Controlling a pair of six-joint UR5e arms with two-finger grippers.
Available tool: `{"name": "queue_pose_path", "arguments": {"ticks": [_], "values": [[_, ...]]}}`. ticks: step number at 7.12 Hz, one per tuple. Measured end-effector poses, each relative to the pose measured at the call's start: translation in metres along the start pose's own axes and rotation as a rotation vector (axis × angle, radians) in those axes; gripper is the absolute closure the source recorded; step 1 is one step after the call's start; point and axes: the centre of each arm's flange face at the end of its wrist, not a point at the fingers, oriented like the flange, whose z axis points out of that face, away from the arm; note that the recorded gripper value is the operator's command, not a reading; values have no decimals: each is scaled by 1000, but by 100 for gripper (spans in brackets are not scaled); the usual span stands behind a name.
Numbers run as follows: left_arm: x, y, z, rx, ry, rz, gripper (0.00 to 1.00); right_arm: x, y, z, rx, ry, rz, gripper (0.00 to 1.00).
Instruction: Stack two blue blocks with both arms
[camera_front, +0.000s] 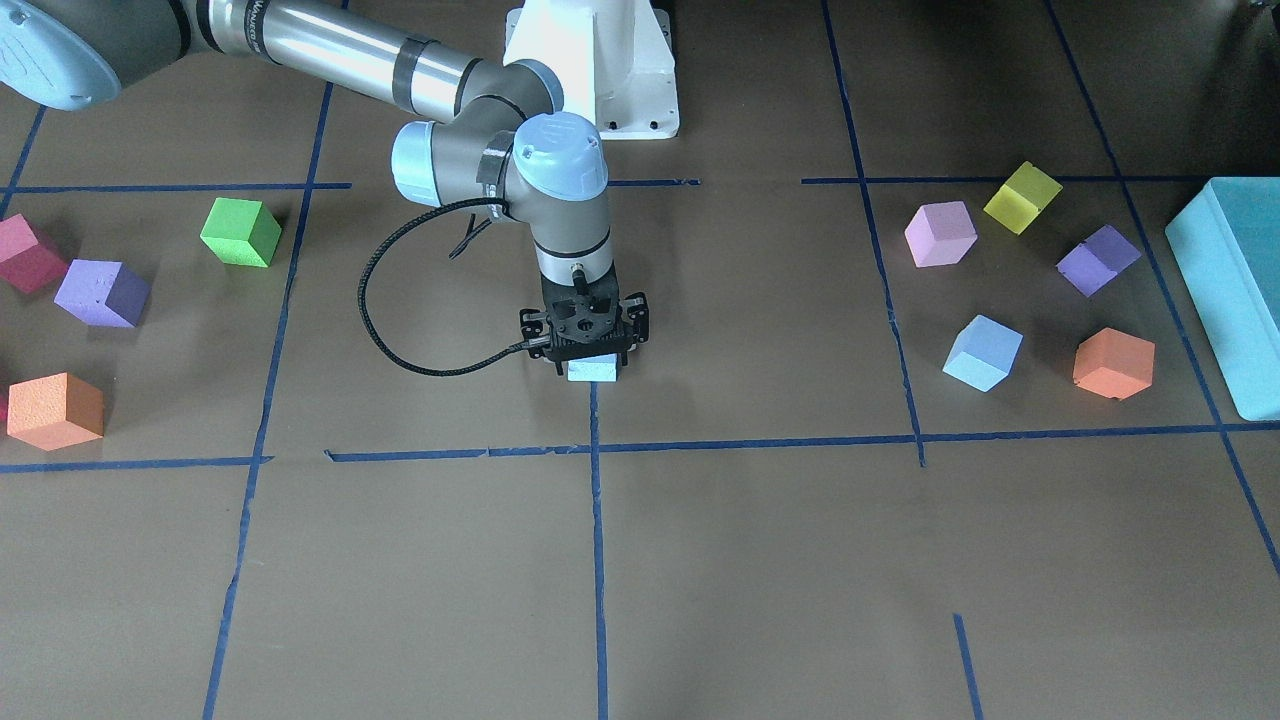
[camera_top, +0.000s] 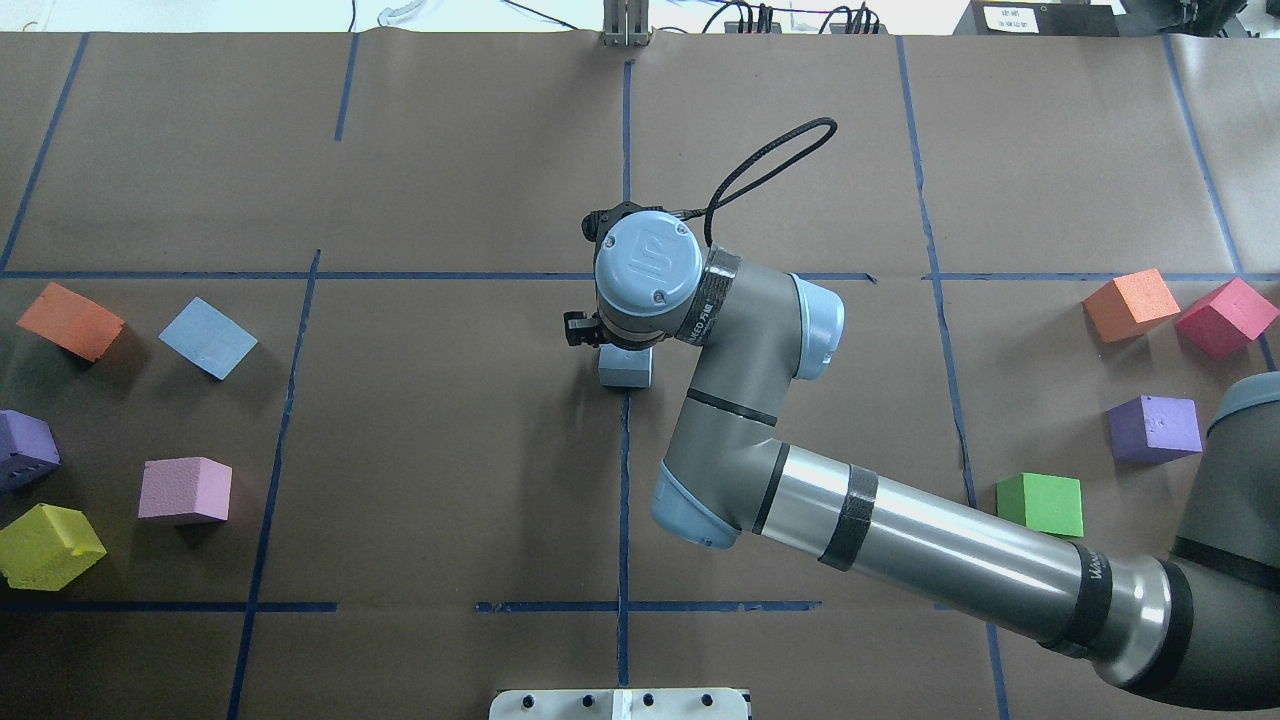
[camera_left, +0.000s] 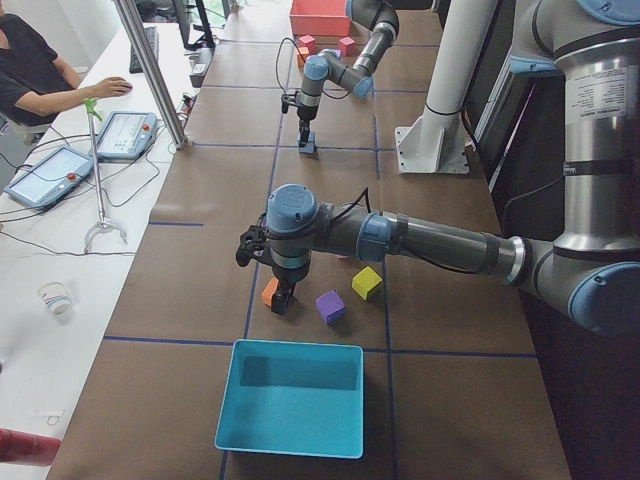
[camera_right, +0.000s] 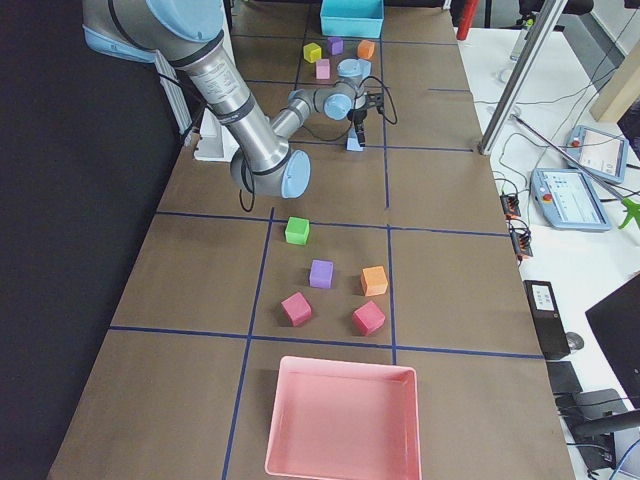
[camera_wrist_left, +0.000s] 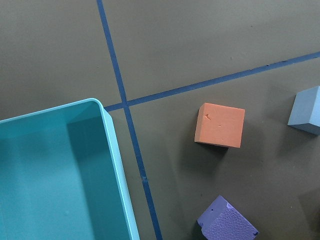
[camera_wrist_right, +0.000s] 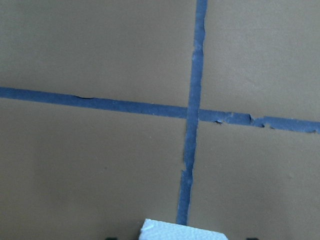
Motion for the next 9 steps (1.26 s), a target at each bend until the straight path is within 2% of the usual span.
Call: {"name": "queue_pose_path", "arguments": {"ticks": [2,4,6,9], "values": [[11,-9,6,-5,5,22,0,13,-22,-40,58,-62,-4,0],[67,-44,46,-19,31,45,0,103,-39,-114,115,-139,41,0],[142,-75,110,-9,14,129,0,197,-45,-164,95,-177,100,0],[222,-110,167,-10,28,265,0,276,-32,-186,58,-167,154,0]]}}
